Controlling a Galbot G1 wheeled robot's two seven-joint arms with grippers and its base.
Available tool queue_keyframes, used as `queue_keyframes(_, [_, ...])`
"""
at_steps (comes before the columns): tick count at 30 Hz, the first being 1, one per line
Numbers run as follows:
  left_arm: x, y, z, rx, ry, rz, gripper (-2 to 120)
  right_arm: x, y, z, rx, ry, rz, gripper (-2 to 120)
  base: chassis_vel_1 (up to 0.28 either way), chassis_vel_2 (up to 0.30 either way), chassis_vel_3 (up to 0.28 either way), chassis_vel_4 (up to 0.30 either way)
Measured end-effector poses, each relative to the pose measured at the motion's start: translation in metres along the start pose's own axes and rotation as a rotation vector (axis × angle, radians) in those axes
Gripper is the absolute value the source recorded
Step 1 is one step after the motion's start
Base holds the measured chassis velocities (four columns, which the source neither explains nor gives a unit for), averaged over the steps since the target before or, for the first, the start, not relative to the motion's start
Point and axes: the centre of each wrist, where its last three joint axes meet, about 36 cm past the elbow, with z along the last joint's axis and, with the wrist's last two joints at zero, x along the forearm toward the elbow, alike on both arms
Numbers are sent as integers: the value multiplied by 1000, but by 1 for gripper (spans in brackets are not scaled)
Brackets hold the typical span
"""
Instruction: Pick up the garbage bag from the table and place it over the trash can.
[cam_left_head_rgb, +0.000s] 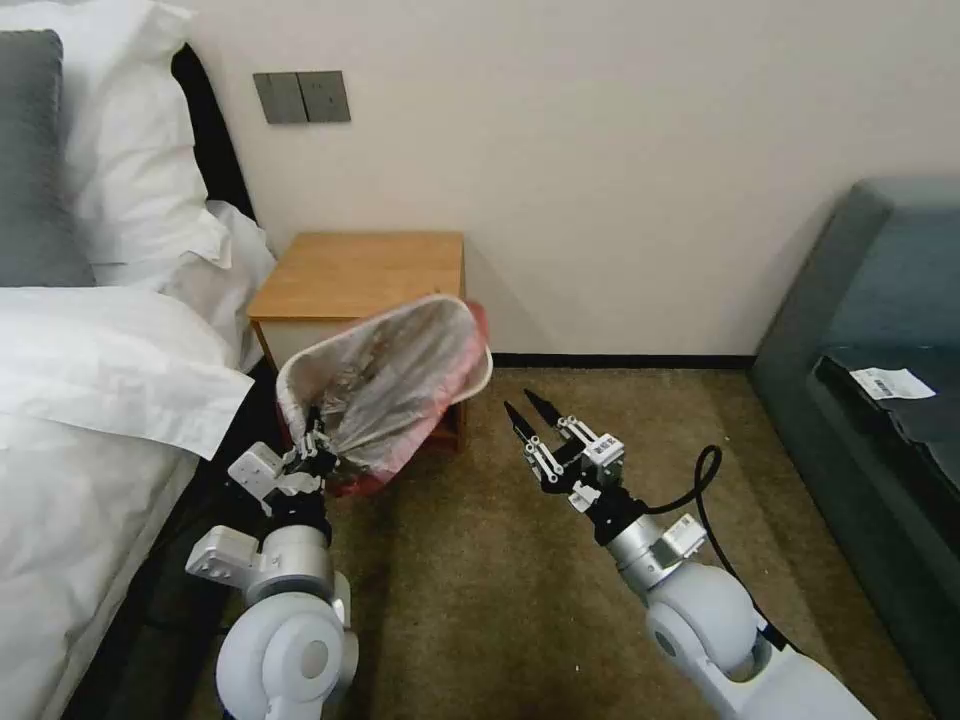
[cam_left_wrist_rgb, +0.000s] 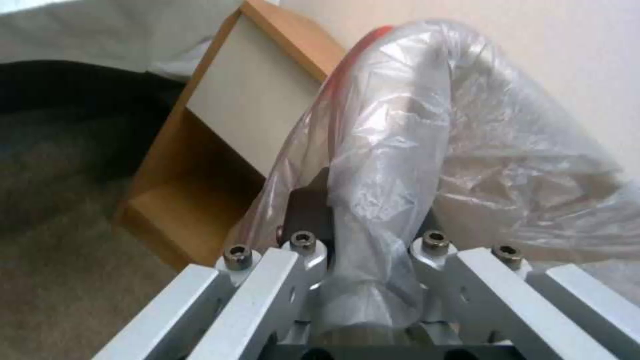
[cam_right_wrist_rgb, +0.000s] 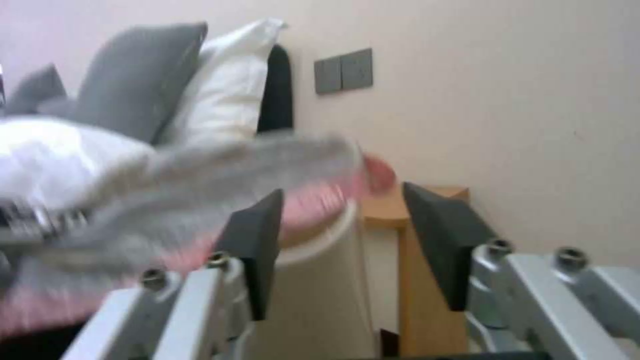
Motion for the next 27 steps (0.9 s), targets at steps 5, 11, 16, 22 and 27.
queue_keyframes(5, [1,-1,4,-11,-1,7,11,-1,20,-13,-210,-11,11,65,0,0,0,0])
queue_keyframes(11, [3,1,7,-38,-13,16,11,-3,51,-47,-633,3,2,89,0,0,0,0])
queue_keyframes(16, [7,0,8,-52,-32,30,11,-10,55,-58,-727,14,-14,100,0,0,0,0])
queue_keyframes(22, [9,-1,9,-76,-72,48,11,-17,60,-52,-747,52,-12,100,0,0,0,0])
queue_keyframes(27, [12,-2,7,-116,-109,70,11,-26,62,-45,-741,88,-1,100,0,0,0,0])
